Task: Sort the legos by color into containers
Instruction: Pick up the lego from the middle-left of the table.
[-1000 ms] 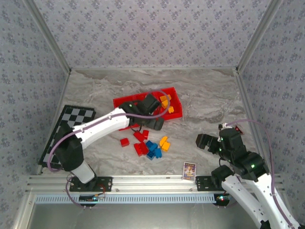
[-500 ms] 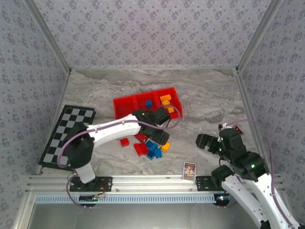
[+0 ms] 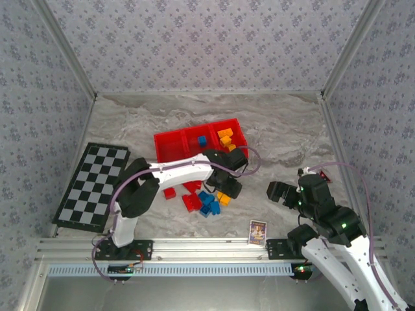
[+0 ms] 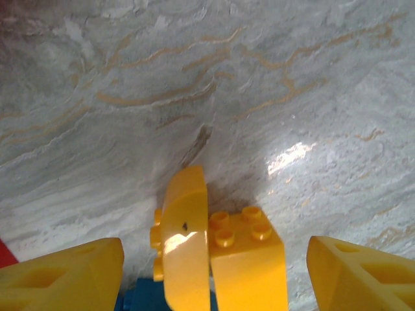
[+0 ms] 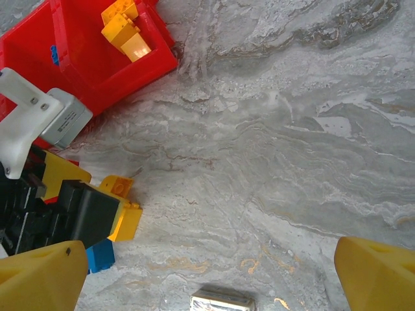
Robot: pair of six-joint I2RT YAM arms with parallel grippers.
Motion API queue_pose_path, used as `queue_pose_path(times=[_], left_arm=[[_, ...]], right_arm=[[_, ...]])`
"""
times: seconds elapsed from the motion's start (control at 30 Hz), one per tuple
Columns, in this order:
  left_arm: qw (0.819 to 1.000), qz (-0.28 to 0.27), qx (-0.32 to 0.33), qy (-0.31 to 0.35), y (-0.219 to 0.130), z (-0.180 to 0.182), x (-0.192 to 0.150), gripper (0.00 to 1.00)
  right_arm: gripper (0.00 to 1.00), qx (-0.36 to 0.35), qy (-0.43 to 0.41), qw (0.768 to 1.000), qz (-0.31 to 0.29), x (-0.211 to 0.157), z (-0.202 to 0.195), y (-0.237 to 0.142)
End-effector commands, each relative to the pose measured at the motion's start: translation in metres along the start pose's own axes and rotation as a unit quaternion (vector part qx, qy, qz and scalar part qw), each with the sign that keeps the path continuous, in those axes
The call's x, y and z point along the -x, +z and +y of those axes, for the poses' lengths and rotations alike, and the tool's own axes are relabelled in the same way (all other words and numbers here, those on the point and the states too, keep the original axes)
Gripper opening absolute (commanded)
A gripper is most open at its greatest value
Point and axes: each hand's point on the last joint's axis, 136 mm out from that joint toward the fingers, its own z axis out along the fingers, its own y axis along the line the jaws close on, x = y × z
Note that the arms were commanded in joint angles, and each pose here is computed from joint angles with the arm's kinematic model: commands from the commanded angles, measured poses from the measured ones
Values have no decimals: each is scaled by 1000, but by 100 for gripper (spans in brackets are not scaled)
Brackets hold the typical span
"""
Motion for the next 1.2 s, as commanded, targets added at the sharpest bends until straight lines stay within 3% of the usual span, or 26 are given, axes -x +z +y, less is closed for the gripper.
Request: queue_pose_path(times=[0.0,0.1,0.87,1.17], left_arm=[[1000,15,8,-15,5,2,1,70],[999,21,4,-26,11,6,1,59],[997,46,33,-55,33,34,-6,42],[996,67,31,-55,44,33,-12,29]], right_arm=[[100,-12,8,1000,-9,1,-6,-2],[100,-11,7,1000,-12,2,-6,-3],[100,-14,10,1000,-17,3,-8,-5],[100,-14,10,1000,-17,2,-8,-4]])
